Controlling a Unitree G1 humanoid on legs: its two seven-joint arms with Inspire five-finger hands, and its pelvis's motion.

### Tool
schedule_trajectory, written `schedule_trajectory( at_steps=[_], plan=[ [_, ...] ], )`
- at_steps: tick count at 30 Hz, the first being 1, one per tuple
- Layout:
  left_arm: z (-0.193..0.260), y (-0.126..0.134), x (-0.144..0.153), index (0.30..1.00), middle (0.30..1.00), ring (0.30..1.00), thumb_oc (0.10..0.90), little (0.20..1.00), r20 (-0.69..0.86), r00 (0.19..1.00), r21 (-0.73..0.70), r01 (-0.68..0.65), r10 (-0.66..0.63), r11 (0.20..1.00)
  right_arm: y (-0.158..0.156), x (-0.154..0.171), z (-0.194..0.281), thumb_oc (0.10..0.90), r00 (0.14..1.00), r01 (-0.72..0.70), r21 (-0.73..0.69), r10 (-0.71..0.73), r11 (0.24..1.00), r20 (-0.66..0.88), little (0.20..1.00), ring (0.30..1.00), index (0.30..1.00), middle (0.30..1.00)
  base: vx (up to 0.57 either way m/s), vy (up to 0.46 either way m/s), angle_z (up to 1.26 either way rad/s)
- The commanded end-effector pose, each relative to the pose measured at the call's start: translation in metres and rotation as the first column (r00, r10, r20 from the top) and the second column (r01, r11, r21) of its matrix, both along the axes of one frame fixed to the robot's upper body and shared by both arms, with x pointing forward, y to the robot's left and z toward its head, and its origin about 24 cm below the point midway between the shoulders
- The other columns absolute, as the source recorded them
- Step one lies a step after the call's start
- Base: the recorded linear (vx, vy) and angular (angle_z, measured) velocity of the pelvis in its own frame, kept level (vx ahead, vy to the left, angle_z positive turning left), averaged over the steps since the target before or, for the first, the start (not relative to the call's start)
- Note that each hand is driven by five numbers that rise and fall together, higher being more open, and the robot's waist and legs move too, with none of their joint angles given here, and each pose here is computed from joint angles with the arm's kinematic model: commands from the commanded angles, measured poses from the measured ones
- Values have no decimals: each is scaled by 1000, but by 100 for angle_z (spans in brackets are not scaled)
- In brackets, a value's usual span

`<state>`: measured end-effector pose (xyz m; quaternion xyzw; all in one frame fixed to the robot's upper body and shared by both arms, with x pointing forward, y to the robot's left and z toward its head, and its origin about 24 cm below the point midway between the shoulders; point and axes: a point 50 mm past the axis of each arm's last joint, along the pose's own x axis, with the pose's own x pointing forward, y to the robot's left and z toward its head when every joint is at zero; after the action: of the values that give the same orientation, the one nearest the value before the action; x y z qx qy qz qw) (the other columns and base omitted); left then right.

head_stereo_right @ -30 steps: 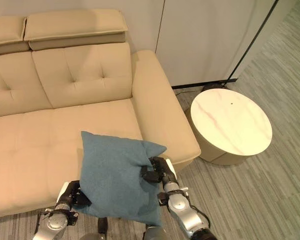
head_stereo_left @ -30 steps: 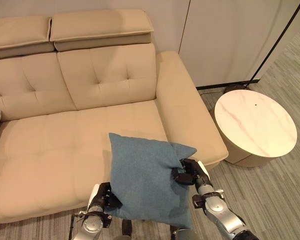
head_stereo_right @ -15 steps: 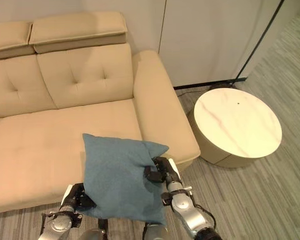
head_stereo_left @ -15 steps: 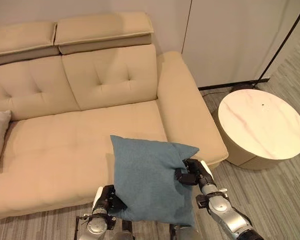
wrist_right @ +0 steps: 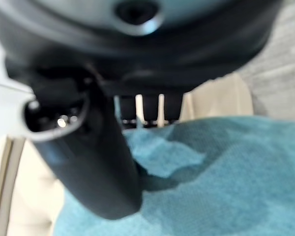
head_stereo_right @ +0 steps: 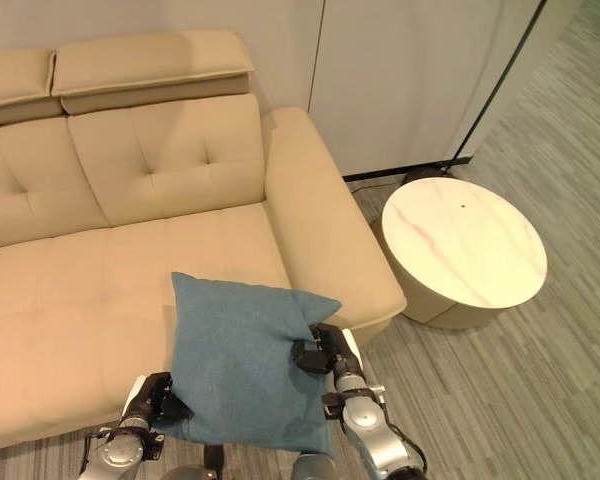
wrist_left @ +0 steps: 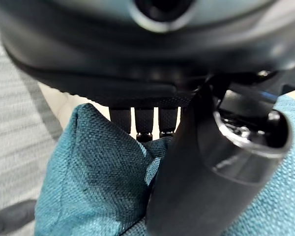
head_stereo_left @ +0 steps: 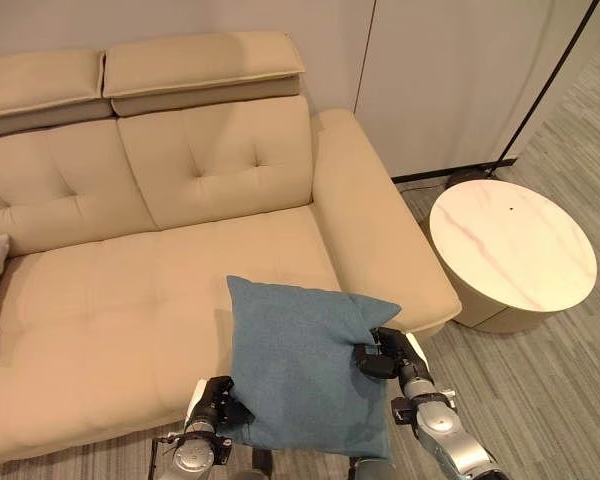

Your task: Pick up all the scattered cushions and arrange them neatly on the sofa.

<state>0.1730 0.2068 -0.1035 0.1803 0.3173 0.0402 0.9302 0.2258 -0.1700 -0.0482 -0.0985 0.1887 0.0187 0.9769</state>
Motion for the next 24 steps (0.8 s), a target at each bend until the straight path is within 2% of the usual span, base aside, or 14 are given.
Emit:
schedule_trajectory(
  at_steps=[1, 6, 17, 24],
  plan=[
    [42, -20, 50, 300, 300, 300, 400, 300, 267, 959, -29, 111, -99, 993, 54, 5, 27, 400, 966, -219, 128, 197, 967, 166, 300, 300, 300, 300, 63, 156, 6],
    [40, -17, 47, 300, 300, 300, 400, 300, 262, 963, -55, 74, -57, 996, 56, 8, 32, 400, 955, -246, 94, 224, 965, 195, 300, 300, 300, 300, 29, 79, -4],
    [43, -18, 45, 300, 300, 300, 400, 300, 281, 958, -57, 81, -62, 995, 57, 13, 44, 400, 931, -287, 42, 268, 957, 248, 300, 300, 300, 300, 52, -54, -15],
    [37, -23, 42, 300, 300, 300, 400, 300, 251, 965, -84, 96, -72, 992, 39, 4, 32, 400, 960, -222, 45, 210, 974, 187, 300, 300, 300, 300, 71, -74, 3]
  ],
)
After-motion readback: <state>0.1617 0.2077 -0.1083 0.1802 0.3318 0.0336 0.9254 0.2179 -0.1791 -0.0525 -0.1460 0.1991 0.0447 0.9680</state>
